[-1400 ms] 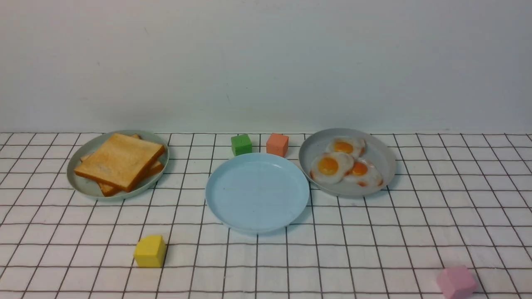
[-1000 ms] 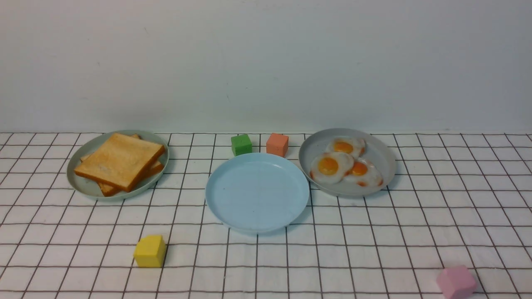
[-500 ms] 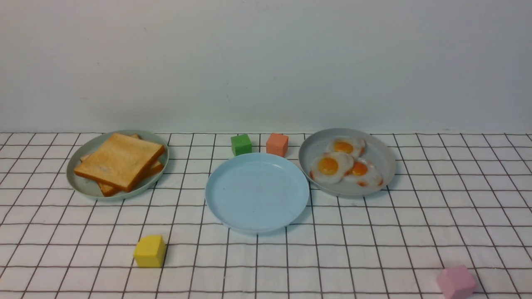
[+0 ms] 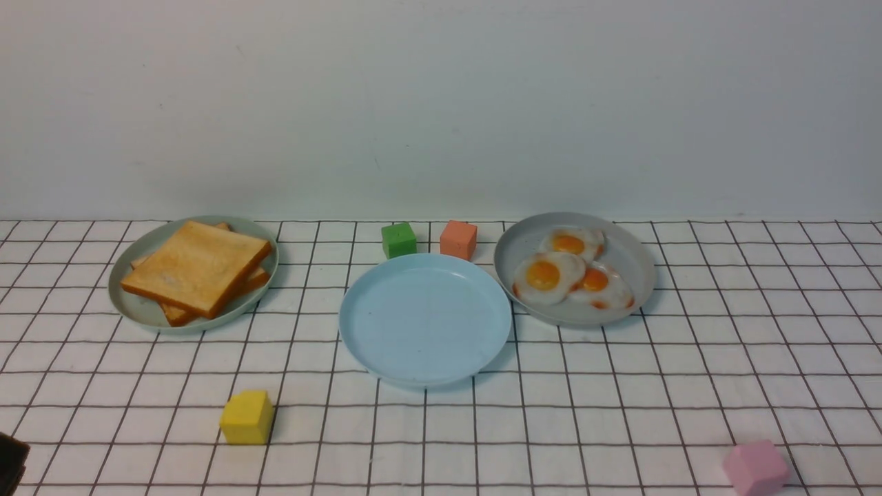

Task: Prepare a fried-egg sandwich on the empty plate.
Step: Use the left arm to grab a slice of bread

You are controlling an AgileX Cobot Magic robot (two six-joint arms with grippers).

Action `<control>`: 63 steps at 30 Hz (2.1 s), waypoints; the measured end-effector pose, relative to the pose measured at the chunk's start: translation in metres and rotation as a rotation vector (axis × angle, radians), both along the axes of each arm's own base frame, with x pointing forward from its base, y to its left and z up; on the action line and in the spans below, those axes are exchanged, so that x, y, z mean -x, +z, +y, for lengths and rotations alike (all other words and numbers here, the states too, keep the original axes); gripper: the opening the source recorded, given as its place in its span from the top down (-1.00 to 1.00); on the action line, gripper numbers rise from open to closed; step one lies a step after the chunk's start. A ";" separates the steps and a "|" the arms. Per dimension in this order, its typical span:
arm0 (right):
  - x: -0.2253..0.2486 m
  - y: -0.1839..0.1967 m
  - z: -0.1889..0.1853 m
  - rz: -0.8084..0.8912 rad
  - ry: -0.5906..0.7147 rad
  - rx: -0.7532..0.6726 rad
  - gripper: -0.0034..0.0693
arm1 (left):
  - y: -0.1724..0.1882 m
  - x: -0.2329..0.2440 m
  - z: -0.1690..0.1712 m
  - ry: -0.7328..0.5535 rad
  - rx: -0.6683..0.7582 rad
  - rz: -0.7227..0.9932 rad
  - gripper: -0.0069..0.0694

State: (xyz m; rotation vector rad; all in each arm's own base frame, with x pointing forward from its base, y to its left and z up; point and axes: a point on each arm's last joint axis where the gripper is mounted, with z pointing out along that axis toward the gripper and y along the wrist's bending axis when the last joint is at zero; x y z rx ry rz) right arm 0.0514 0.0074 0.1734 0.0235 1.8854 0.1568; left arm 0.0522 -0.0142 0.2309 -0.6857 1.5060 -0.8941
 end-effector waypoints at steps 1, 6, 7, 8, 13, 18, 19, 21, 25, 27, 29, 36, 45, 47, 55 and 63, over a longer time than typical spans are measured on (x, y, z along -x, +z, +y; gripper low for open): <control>0.000 0.000 0.000 0.000 0.001 0.000 0.24 | 0.011 -0.002 -0.002 -0.027 -0.073 0.015 0.48; 0.000 0.000 0.000 0.000 0.007 0.000 0.24 | 0.045 -0.026 -0.014 -0.220 -0.397 0.161 0.74; 0.000 0.000 0.000 0.000 0.007 0.000 0.24 | 0.050 -0.032 -0.016 -0.260 -0.443 0.187 0.76; 0.000 0.000 0.000 0.000 0.007 0.000 0.24 | 0.055 -0.039 -0.017 -0.299 -0.487 0.213 0.78; 0.000 0.000 0.000 -0.002 0.007 -0.003 0.24 | 0.078 -0.085 -0.020 -0.468 -0.632 0.387 0.81; -0.001 0.003 0.006 -0.024 -0.027 -0.328 0.24 | 0.085 -0.130 -0.026 -0.573 -0.664 0.533 0.81; -0.002 0.004 0.006 -0.031 -0.034 -0.378 0.24 | 0.084 -0.135 -0.029 -0.597 -0.676 0.544 0.81; -0.003 0.010 0.006 -0.076 -0.052 -0.509 0.24 | 0.084 -0.142 -0.040 -0.649 -0.715 0.543 0.81; -0.004 0.020 0.003 -0.167 -0.085 -0.660 0.25 | 0.081 -0.150 -0.063 -0.710 -0.791 0.523 0.81; -0.004 0.025 0.004 -0.170 -0.079 -0.702 0.29 | 0.079 -0.156 -0.071 -0.712 -0.789 0.544 0.81; 0.001 0.041 0.010 -0.134 -0.016 -0.673 0.40 | 0.077 -0.165 -0.073 -0.704 -0.828 0.576 0.82; 0.008 0.132 0.028 0.143 0.274 -0.192 0.91 | 0.073 -0.222 -0.069 -0.623 -0.997 0.705 0.85; -0.011 0.184 0.037 0.274 0.461 -0.005 0.90 | 0.056 -0.305 -0.034 -0.520 -0.974 0.809 0.85; -0.015 0.182 0.041 0.301 0.503 0.004 0.90 | 0.048 -0.328 -0.023 -0.495 -0.963 0.829 0.85; -0.018 0.181 0.043 0.314 0.523 0.020 0.88 | 0.019 -0.379 -0.018 -0.526 -0.984 0.851 0.61; -0.019 0.182 0.043 0.296 0.522 0.006 0.87 | -0.016 -0.405 -0.035 -0.541 -1.121 0.799 -0.16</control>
